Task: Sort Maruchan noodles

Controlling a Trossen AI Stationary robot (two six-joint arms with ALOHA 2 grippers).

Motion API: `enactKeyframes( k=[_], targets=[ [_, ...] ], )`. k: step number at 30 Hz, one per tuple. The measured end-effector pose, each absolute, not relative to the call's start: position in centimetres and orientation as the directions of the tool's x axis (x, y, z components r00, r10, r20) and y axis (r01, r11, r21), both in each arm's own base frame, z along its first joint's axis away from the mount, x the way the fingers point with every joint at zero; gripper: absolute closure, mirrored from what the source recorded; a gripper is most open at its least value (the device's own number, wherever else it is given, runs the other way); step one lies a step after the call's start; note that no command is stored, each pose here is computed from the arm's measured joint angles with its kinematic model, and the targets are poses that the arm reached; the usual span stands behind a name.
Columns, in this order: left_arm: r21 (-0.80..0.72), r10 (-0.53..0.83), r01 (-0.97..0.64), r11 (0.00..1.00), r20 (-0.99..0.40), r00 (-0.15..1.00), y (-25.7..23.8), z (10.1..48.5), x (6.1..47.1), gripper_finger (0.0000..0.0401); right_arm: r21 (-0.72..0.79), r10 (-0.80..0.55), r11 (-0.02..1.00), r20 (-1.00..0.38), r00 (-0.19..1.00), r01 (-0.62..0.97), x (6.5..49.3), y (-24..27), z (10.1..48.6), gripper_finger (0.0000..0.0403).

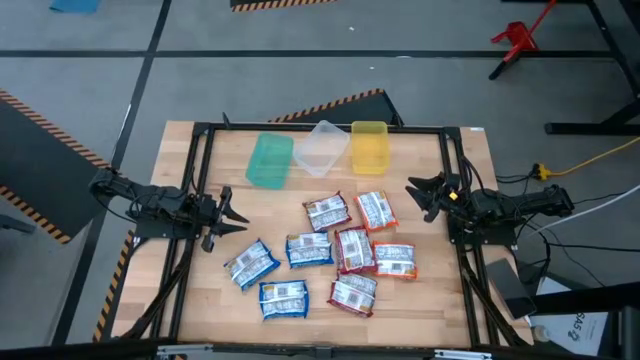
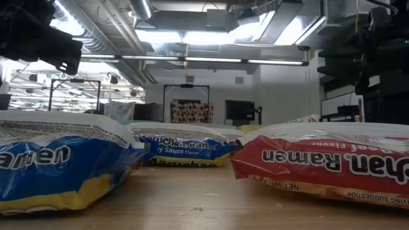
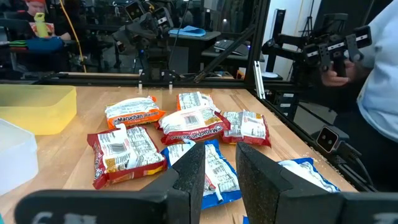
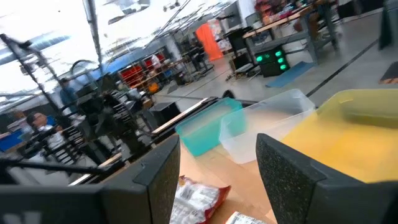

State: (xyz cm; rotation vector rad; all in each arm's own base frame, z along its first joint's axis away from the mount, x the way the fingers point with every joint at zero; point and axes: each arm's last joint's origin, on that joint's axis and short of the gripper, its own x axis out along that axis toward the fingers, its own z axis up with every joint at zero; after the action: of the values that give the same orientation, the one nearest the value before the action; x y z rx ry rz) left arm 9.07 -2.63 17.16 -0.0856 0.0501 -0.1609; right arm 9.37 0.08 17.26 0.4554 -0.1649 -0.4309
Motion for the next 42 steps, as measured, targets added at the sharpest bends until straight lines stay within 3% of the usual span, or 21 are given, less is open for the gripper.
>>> enactKeyframes(
  k=[4, 11, 24, 29, 33, 42],
  targets=[
    [-0.081, -0.151, 0.148, 0.986, -0.042, 0.988, -2.6, 17.2, 9.1, 0.0317, 0.47, -0.451, 0.802, 0.074, 0.889, 0.368, 9.4, 0.0, 17.4, 0.0205],
    [-0.033, -0.089, 0.088, 0.996, -0.035, 0.995, -2.4, 17.2, 9.1, 0.0317, 0.469, -0.362, 0.836, 0.08, 0.929, 0.286, 9.5, 0.3, 17.4, 0.0205],
    [-0.034, -0.086, 0.085, 0.996, -0.031, 0.996, -2.4, 17.3, 9.1, 0.0317, 0.502, -0.396, 0.818, 0.139, 0.908, 0.279, 9.3, 0.2, 18.1, 0.0205],
    [-0.156, -0.085, 0.1, 0.983, 0.1, 0.991, -2.4, 18.6, 9.1, 0.0317, 0.45, -0.419, 0.835, 0.148, 0.896, 0.316, 9.2, 0.1, 18.6, 0.0205],
    [-0.216, -0.005, 0.061, 0.974, 0.25, 0.968, -2.1, 20.1, 8.8, 0.0317, 0.369, -0.437, 0.854, 0.128, 0.89, 0.366, 9.0, 0.0, 20.1, 0.0205],
    [-0.28, 0.088, 0.046, 0.959, 0.447, 0.89, -1.6, 22.1, 8.0, 0.0317, 0.121, -0.478, 0.859, -0.16, 0.864, 0.498, 10.9, 0.3, 21.8, 0.0205]
  ],
)
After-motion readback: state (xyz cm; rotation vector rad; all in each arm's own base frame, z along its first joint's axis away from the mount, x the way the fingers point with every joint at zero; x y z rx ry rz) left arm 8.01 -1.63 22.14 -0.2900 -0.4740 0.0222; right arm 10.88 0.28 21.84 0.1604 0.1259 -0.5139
